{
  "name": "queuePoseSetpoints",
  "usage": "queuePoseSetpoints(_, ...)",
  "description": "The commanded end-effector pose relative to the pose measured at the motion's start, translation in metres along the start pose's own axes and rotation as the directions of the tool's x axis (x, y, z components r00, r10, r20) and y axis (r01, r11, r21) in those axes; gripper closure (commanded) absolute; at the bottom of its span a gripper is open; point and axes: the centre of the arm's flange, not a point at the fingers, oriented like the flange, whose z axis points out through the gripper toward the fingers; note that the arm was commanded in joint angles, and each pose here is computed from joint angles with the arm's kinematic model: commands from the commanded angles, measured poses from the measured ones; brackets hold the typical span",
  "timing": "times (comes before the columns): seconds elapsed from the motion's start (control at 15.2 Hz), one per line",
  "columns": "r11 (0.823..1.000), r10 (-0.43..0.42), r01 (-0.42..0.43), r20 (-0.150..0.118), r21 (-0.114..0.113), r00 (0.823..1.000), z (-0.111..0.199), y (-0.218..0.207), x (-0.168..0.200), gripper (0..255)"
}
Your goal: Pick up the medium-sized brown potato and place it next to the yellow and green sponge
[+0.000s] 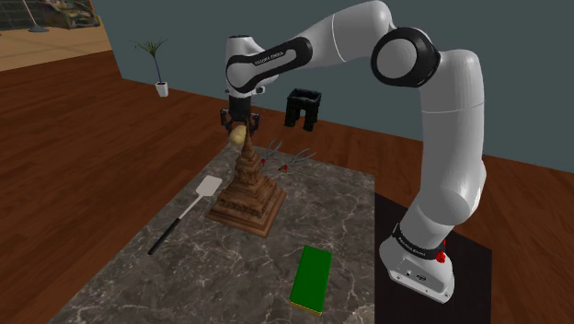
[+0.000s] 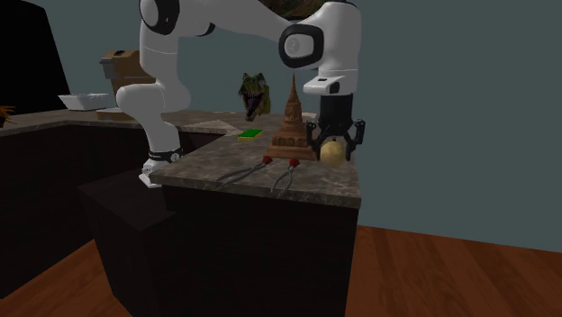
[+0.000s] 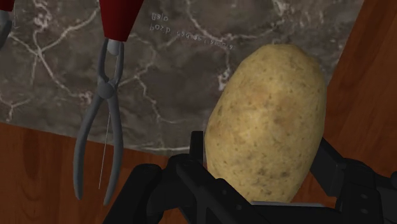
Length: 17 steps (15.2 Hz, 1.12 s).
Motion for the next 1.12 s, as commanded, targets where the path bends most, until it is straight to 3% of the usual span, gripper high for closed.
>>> queuePoseSetpoints(0.0, 1.0, 0.0, 0.0, 0.0, 0.0, 1.0, -0.012, 0.0, -0.001, 255)
queuePoseSetpoints(0.92, 1.0, 0.0, 0.0, 0.0, 0.0, 1.0, -0.085, -0.002, -0.003, 255)
queuePoseSetpoints(1.06, 1.0, 0.0, 0.0, 0.0, 0.0, 1.0, -0.085, 0.004, -0.029, 255)
